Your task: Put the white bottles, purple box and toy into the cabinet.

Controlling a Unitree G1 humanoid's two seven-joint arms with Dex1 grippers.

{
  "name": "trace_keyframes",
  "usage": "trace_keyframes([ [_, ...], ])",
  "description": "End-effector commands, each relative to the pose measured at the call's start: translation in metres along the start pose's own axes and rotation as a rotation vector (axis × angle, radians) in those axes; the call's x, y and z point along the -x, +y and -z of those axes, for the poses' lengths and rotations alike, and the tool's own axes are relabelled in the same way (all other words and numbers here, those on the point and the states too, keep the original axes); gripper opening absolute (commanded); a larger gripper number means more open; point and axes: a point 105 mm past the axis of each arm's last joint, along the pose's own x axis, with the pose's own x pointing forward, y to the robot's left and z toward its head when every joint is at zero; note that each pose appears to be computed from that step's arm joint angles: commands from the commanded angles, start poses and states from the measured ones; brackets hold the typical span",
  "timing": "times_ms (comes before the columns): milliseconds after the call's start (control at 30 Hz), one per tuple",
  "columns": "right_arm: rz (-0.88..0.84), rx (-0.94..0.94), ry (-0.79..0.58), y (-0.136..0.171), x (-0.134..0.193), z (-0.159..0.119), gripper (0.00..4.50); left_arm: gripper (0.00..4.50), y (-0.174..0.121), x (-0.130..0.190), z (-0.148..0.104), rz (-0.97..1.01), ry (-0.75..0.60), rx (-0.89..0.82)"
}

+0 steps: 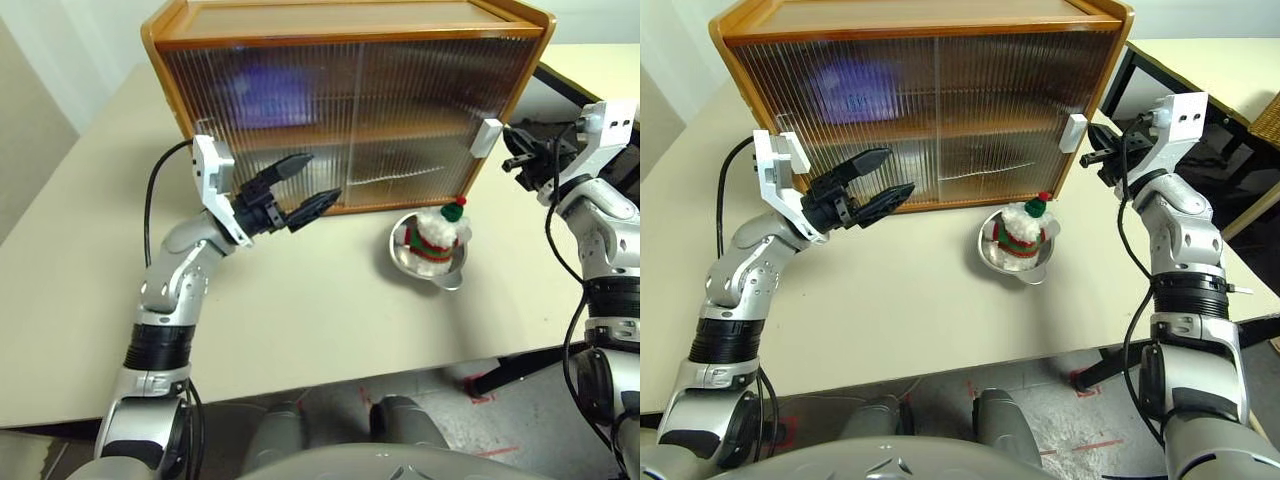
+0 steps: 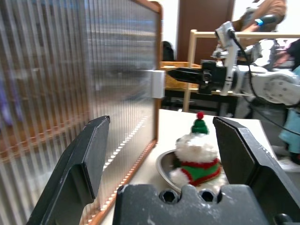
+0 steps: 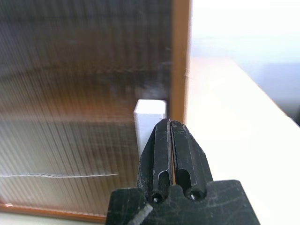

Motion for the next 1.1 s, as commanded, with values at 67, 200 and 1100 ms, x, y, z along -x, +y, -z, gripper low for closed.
trace_keyframes([
  [67,0.044,0.021,-0.012,-0.01,0.0,-0.004,0.04,4.5,-0.008,0.001,0.006,0.011,0.015,-0.021],
  [200,0.051,0.021,-0.009,-0.012,0.0,-0.002,0.04,4.5,-0.009,0.0,0.005,0.001,0.006,-0.03],
  [1100,-0.091,-0.034,0.007,0.034,-0.024,0.007,0.04,4.5,-0.013,-0.002,0.007,-0.102,0.003,-0.003],
])
